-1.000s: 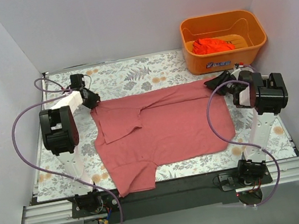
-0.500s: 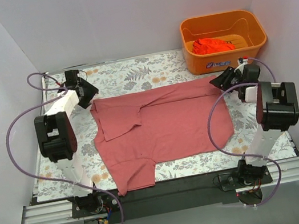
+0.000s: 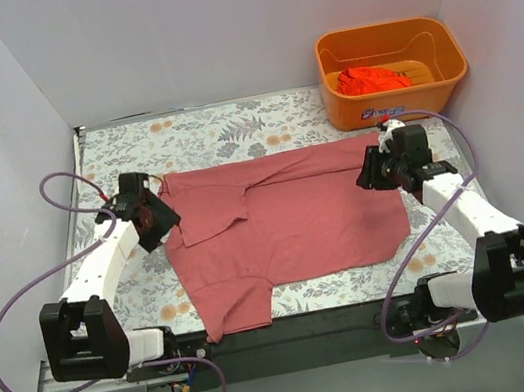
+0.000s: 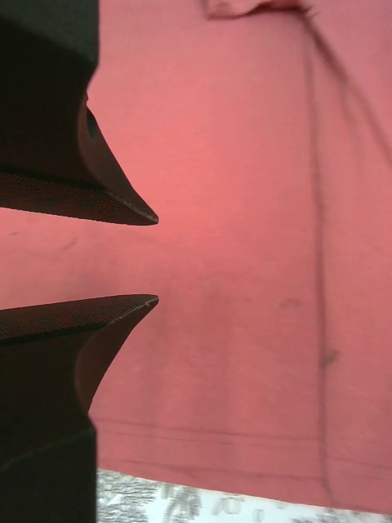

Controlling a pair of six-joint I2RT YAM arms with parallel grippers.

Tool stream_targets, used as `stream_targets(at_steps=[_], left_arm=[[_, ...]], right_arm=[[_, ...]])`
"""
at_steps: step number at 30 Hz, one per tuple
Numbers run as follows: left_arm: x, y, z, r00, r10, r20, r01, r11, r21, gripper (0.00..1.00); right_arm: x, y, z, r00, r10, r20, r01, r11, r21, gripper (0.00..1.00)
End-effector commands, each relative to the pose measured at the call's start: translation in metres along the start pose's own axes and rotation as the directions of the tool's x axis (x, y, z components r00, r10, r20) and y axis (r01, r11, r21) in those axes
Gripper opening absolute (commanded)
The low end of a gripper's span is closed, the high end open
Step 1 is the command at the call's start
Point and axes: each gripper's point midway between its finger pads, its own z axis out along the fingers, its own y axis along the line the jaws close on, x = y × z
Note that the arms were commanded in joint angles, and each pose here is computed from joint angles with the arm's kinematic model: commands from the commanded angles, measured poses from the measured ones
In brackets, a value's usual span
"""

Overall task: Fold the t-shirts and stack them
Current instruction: Fold the tshirt

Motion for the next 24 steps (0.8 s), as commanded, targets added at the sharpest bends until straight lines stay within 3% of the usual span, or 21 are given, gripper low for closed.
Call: stream_targets(at_steps=[1, 7, 12, 24], left_arm=[[0.044, 0.031, -0.008, 0.994, 0.026, -0.110, -0.033, 0.997, -0.063, 0.58], [0.076, 0.046, -0.005, 0.980, 0.044, -0.196, -0.067, 0.992, -0.111, 0.55], [0.082, 0.048, -0.003, 0.975, 0.057, -0.213, -0.084, 0.989, -0.122, 0.49], [0.082, 0.024, 0.009, 0.976, 0.069, -0.208, -0.072, 0.997, -0.011, 0.18]], right_arm=[[0.056, -0.026, -0.017, 0.987, -0.042, -0.156, 0.064, 0.988, 0.137, 0.46], [0.071, -0.024, -0.023, 0.983, -0.056, -0.174, 0.076, 0.991, 0.111, 0.47], [0.077, -0.036, -0.025, 0.980, -0.047, -0.194, 0.081, 0.981, 0.174, 0.46], [0.100, -0.047, -0.020, 0.951, -0.015, -0.310, 0.084, 0.974, 0.210, 0.33]])
